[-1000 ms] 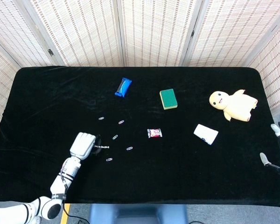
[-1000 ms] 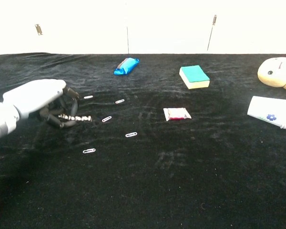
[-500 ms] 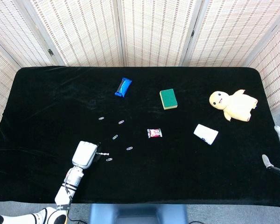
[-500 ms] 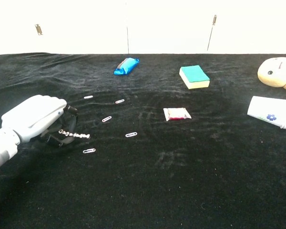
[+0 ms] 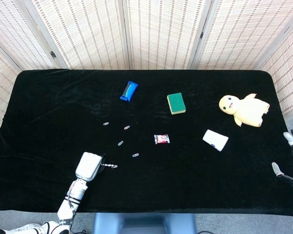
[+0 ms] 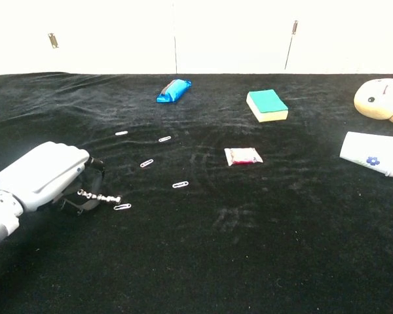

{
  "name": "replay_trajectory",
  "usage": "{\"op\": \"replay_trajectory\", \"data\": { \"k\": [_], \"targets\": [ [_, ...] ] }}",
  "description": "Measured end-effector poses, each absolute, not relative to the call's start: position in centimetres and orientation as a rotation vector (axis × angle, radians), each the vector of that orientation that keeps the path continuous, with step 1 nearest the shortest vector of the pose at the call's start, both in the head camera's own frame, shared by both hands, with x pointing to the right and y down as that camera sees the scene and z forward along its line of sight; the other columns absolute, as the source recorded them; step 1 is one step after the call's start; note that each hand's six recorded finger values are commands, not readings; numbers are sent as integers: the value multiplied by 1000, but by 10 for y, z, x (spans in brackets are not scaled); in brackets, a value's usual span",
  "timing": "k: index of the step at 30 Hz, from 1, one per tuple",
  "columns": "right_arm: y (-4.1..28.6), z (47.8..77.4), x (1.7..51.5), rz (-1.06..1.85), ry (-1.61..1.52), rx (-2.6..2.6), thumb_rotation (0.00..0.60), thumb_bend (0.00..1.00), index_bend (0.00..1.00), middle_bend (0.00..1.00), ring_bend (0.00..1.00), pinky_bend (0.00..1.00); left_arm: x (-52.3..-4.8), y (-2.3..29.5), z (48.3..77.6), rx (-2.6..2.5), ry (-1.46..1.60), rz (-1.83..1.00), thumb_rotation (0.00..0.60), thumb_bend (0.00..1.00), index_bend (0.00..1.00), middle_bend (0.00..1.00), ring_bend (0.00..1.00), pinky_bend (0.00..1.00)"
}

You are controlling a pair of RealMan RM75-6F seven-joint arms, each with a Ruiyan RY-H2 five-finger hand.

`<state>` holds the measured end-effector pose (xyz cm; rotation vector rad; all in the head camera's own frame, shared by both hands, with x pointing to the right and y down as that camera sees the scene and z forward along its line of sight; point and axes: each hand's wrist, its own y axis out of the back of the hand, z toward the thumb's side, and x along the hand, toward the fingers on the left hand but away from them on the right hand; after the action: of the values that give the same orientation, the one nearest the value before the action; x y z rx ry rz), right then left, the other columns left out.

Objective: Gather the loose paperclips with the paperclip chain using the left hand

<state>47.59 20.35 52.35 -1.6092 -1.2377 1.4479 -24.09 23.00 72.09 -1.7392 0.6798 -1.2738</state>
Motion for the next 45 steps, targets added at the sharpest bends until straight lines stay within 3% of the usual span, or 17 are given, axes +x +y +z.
{"op": "replay_trajectory", "data": {
  "k": [14,30,45],
  "targets": [
    [207,511,479,1393,-1276,-1641,600,357,0,34,12,0,-238,229,722,-1744,692,-1267,600,396,743,1000,1000,1000],
    [204,514,484,1421,-1292,-1631,600,357,0,35,12,0,-236,150,726,-1806,851,-1319,600,396,743,1000,1000,1000],
    [207,512,493,1447,-1334,-1603,600,358,0,35,12,0,-206,136,755,-1870,817,-1345,600,396,743,1000,1000,1000]
  ]
}}
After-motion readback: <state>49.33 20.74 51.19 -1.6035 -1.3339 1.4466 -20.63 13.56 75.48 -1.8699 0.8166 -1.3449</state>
